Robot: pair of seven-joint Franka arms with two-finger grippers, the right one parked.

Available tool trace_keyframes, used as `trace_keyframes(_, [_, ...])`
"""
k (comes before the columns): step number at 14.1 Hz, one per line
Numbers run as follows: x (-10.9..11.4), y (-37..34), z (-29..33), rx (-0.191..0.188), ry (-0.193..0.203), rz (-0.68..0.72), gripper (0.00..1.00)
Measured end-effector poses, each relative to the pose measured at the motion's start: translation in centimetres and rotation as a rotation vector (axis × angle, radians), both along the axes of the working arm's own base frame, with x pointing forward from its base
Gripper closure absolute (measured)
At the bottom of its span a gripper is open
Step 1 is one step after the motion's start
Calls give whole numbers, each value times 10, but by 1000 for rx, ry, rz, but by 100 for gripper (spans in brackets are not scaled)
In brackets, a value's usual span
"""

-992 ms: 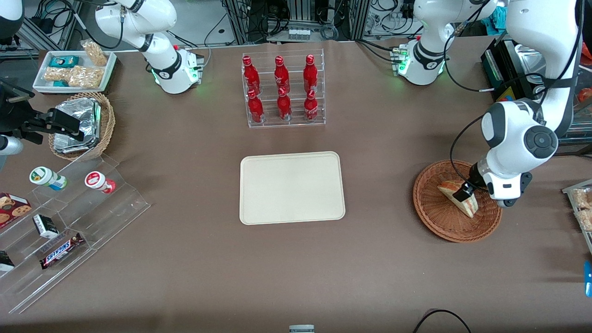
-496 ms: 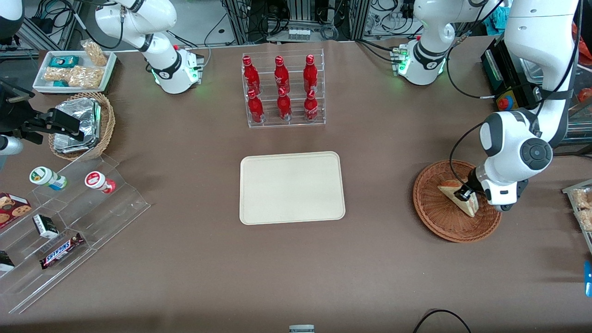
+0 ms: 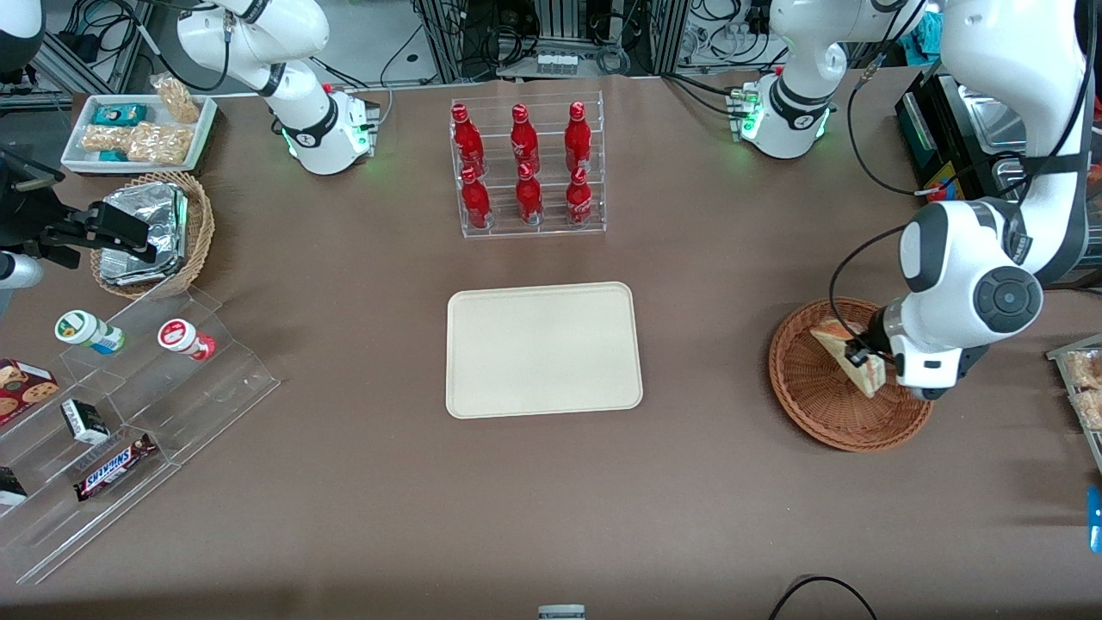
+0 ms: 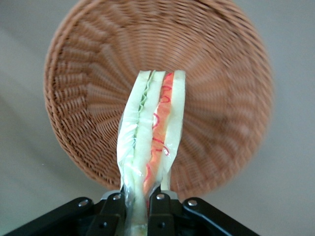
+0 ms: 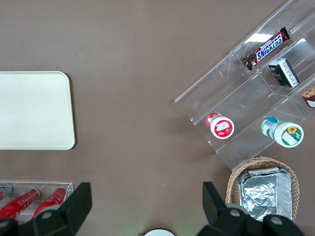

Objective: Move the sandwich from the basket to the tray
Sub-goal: 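Carry the sandwich with the left gripper over the cream tray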

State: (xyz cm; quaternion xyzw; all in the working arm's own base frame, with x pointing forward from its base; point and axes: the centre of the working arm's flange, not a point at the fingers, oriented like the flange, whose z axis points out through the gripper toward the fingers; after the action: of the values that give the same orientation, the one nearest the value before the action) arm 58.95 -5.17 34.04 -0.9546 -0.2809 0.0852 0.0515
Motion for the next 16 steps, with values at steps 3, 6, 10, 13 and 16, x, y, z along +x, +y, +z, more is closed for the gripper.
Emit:
trace_keyframes(3, [-10,-79,8,-43,1,-274,85])
trace_keyframes(6, [-32,-177,7,-90,-34,-433,85])
trace_keyframes(10, [-60,-301,-3,-118,-85,-470,85])
trace_keyframes(13, [-72,-381,-15,-133,-104,-448,85])
trace_keyframes(16, [-82,-441,-37,-147,-111,-427,85])
